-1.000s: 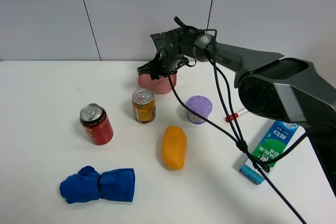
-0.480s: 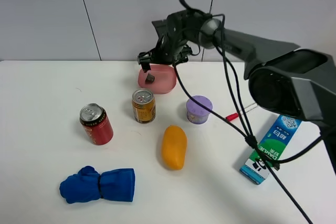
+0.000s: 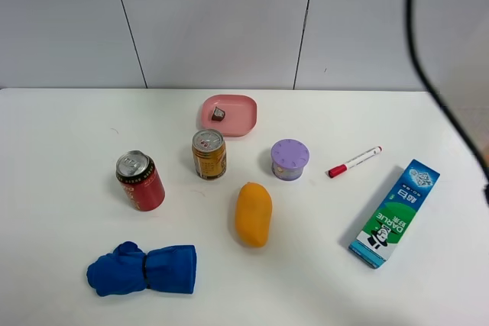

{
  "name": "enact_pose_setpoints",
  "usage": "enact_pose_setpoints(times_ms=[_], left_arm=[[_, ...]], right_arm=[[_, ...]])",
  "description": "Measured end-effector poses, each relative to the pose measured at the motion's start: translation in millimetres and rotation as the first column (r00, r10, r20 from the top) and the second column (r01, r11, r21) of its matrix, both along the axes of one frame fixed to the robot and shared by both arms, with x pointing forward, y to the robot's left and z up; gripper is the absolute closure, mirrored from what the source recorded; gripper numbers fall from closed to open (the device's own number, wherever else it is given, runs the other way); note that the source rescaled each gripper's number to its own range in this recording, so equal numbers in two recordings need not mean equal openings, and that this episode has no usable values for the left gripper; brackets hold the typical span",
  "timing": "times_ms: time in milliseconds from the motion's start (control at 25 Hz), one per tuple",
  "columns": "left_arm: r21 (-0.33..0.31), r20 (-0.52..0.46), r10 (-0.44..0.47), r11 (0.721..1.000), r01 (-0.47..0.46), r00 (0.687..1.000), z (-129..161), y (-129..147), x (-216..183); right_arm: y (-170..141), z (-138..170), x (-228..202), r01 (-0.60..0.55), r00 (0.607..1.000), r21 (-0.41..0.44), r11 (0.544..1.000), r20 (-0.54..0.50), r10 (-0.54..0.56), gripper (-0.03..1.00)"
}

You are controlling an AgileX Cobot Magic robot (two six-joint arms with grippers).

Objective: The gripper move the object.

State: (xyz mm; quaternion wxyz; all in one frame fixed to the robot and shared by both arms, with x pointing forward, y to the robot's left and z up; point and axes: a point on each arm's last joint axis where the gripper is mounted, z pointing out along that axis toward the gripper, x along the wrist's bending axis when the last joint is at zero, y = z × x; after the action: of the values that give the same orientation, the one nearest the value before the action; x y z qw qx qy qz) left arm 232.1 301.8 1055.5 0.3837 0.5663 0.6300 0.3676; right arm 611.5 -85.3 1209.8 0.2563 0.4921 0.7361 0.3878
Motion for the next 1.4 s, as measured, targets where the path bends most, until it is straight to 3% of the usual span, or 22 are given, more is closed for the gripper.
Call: enact_pose_setpoints(times_ms=[280, 520, 720, 1080, 1280, 1400], left_arm=[[0.0, 0.0, 0.0, 1.0, 0.0, 1.0, 0.0, 0.0, 0.0], [0.0, 0.0, 0.0, 1.0, 0.0, 1.0, 0.0, 0.0, 0.0], [0.0, 0.0, 0.0, 1.0, 0.0, 1.0, 0.0, 0.0, 0.0], [0.0, 0.0, 0.0, 1.0, 0.0, 1.0, 0.0, 0.0, 0.0], [0.0, 0.0, 0.0, 1.0, 0.0, 1.0, 0.0, 0.0, 0.0], [0.0, 0.0, 0.0, 1.0, 0.0, 1.0, 0.0, 0.0, 0.0]], right_arm=[[-77.7, 103.5, -96.8, 0.125, 0.975, -0.055, 0.991, 0.194, -0.112, -0.03], [-126.0, 150.5, -170.9, 0.136, 0.939, -0.04, 0.99, 0.324, -0.116, -0.03], [-148.1, 172.0, -222.0, 0.051, 0.917, 0.032, 0.998, 0.395, -0.059, -0.03], [-187.5, 188.0, -307.5, -0.073, 0.866, 0.153, 0.985, 0.5, -0.013, -0.03], [-216.4, 156.0, -349.6, 0.057, 0.866, 0.132, 0.99, 0.487, -0.115, -0.03], [-224.5, 115.8, -365.8, 0.179, 0.881, 0.094, 0.979, 0.428, -0.202, -0.03]])
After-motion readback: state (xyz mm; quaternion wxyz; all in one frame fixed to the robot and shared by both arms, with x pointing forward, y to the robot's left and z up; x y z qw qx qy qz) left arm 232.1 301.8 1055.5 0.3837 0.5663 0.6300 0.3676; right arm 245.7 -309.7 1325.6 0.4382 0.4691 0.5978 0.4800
